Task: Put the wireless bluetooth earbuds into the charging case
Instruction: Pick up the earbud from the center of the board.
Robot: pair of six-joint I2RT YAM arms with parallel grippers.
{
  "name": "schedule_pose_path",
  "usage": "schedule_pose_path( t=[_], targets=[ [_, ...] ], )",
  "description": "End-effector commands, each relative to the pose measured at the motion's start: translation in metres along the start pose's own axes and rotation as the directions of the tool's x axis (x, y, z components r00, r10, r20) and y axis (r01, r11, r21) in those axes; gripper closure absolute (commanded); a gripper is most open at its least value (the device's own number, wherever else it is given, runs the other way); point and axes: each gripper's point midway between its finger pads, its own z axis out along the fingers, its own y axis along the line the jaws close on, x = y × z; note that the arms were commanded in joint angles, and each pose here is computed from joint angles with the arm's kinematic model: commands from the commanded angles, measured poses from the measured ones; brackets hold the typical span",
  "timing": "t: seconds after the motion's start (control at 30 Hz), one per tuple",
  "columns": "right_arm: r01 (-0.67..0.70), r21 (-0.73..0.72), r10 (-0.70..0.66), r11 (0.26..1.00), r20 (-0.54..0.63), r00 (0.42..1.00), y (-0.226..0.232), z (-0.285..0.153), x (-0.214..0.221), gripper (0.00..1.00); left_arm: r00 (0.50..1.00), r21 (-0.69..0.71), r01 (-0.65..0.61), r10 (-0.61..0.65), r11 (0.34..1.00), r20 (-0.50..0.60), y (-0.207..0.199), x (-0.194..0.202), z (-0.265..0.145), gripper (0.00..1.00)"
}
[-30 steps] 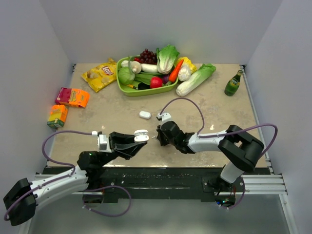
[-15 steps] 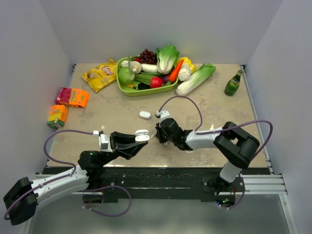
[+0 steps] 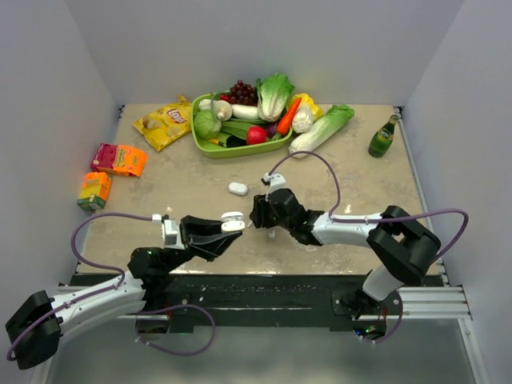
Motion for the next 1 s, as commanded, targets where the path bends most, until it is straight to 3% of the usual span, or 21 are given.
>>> schedule_pose_path(
  t=[0.0, 0.17, 0.6, 0.67, 0.77, 0.97],
  targets=[
    [-0.127, -0.001, 0.127, 0.992, 0.020, 0.992, 0.011, -0.002, -0.015, 0.49, 0.995, -0.074, 0.014, -0.021, 0.997, -0.096, 0.015, 0.053, -0.047, 1.00],
    [-0.176, 0.086, 0.178, 0.981, -0.017, 0.984, 0.001, 0.009, -0.006, 0.50, 0.995, -0.112, 0.014, -0.024, 0.994, -0.092, 0.021, 0.054, -0.049, 1.00],
    [-0.181, 0.092, 0.182, 0.979, -0.010, 0.983, -0.008, 0.002, 0.006, 0.55, 0.996, -0.113, 0.010, -0.020, 0.994, -0.087, 0.021, 0.052, -0.051, 1.00],
    [-0.170, 0.104, 0.174, 0.980, -0.025, 0.984, -0.011, 0.002, 0.012, 0.61, 0.996, -0.115, 0.008, -0.018, 0.993, -0.086, 0.022, 0.052, -0.051, 1.00],
    [-0.147, 0.130, 0.156, 0.981, -0.061, 0.986, -0.017, 0.005, 0.023, 0.78, 0.996, -0.112, 0.010, -0.020, 0.994, -0.089, 0.021, 0.052, -0.050, 1.00],
    [-0.115, 0.138, 0.127, 0.984, -0.074, 0.989, -0.019, 0.014, 0.026, 0.86, 0.995, -0.106, 0.016, -0.026, 0.994, -0.094, 0.020, 0.054, -0.050, 1.00]
  ],
)
